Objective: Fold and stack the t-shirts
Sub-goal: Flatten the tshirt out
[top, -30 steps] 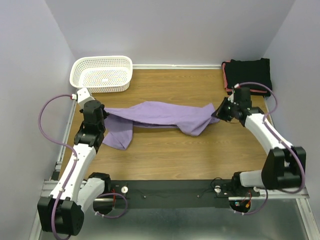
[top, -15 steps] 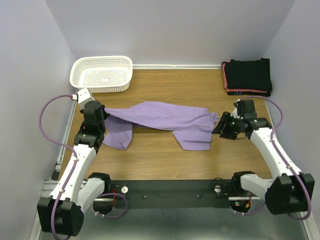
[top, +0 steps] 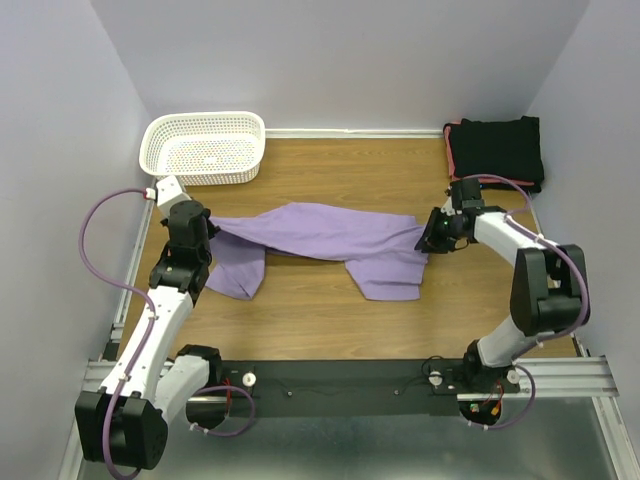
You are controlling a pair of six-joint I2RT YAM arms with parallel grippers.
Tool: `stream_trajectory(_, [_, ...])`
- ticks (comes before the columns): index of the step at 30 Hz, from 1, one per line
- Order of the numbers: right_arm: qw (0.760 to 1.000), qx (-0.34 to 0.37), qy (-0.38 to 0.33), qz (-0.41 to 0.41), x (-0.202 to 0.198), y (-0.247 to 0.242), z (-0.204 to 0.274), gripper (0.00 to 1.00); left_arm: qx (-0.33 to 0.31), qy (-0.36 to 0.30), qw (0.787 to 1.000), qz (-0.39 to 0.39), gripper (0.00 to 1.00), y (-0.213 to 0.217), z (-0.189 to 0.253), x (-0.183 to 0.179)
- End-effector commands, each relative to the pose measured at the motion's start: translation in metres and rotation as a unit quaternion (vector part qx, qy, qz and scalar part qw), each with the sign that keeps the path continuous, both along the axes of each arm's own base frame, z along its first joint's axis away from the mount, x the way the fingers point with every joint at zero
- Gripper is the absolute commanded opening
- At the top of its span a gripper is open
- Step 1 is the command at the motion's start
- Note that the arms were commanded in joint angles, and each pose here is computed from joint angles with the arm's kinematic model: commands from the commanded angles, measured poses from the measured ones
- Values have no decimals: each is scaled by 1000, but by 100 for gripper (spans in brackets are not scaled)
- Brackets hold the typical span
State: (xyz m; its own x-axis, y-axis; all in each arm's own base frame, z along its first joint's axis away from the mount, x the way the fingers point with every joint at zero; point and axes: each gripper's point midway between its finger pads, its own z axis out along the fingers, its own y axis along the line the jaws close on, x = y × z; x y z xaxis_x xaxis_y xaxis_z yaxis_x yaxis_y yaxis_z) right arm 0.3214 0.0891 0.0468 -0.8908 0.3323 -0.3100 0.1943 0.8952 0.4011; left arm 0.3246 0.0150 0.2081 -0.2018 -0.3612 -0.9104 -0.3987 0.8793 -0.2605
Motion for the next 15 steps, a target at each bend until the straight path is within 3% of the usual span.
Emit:
stream_trajectory(1, [999, -21, -38, -8, 49, -3, -5, 33, 13, -5, 1000, 15, 0, 6, 1, 2])
stream_trajectory(10, [998, -53, -24, -31, 121, -14, -43, 37, 17, 6, 1000, 21, 0, 8, -3, 3])
stream_trajectory(15, [993, -51, -103, -12, 146, -9, 16, 55, 14, 6, 1000, 15, 0, 6, -4, 5])
